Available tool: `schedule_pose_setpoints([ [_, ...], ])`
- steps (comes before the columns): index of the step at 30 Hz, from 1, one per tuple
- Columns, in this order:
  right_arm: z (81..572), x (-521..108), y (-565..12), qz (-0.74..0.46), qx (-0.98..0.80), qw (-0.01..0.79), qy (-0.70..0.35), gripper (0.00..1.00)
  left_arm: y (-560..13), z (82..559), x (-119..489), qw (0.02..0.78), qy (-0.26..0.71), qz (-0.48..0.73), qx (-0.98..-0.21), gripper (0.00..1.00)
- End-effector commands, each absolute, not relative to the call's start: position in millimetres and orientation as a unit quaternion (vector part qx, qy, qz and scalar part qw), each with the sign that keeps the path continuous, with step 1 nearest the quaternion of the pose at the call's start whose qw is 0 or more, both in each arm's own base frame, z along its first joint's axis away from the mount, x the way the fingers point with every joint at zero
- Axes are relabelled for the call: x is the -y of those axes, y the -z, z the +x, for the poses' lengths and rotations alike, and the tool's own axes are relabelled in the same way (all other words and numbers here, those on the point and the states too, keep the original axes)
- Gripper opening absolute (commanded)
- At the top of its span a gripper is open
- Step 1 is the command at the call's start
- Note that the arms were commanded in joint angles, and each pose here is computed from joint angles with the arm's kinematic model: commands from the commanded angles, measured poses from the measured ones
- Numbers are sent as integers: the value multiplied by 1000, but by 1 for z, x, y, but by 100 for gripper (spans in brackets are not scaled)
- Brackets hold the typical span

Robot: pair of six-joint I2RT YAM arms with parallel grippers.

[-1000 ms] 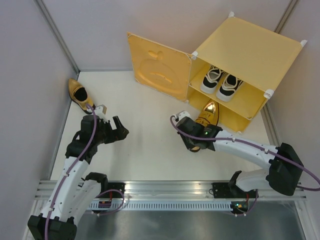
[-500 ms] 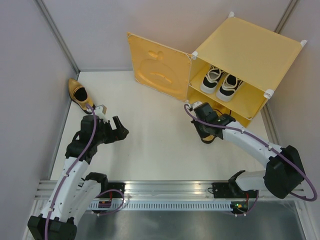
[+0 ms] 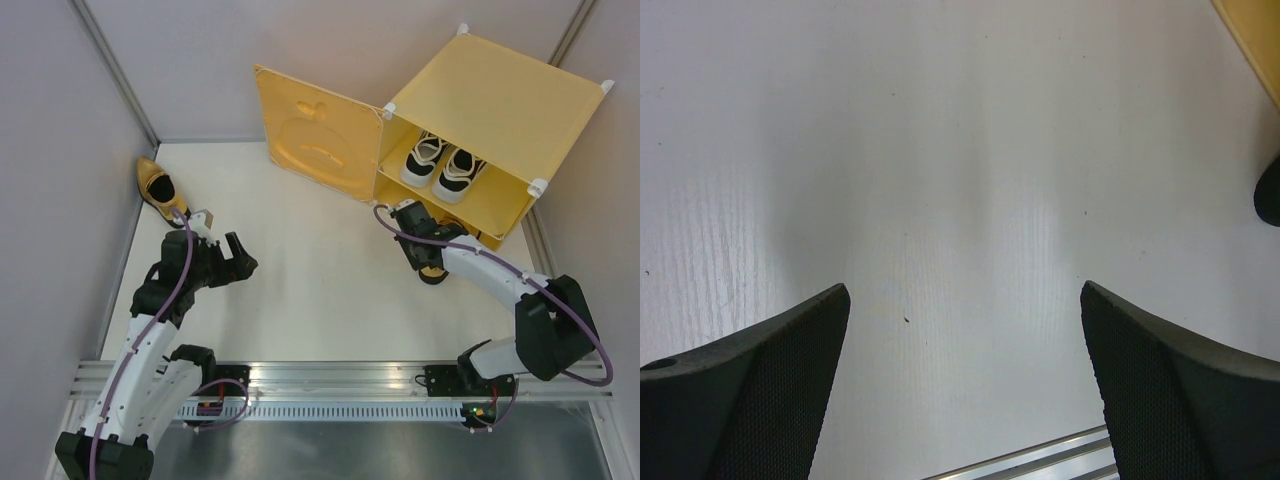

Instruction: Place and organize the shoes in the shoe cabinet

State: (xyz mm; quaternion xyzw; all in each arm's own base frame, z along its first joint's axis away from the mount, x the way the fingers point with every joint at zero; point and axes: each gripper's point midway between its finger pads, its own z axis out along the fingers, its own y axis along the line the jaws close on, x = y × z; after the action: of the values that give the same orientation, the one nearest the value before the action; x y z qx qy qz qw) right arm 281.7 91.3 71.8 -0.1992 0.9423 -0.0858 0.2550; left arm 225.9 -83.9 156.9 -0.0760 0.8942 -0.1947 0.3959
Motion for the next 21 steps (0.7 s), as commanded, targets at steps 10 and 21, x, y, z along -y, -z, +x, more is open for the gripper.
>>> schedule_pose_setpoints([
  [10, 301, -71, -105, -134, -932, 310, 132, 53, -163, 229, 83, 414, 194, -60, -887, 99],
  [21, 279, -96, -174, 75, -891, 448, -14, 84, -164, 230, 83, 414, 194, -60, -887, 99],
])
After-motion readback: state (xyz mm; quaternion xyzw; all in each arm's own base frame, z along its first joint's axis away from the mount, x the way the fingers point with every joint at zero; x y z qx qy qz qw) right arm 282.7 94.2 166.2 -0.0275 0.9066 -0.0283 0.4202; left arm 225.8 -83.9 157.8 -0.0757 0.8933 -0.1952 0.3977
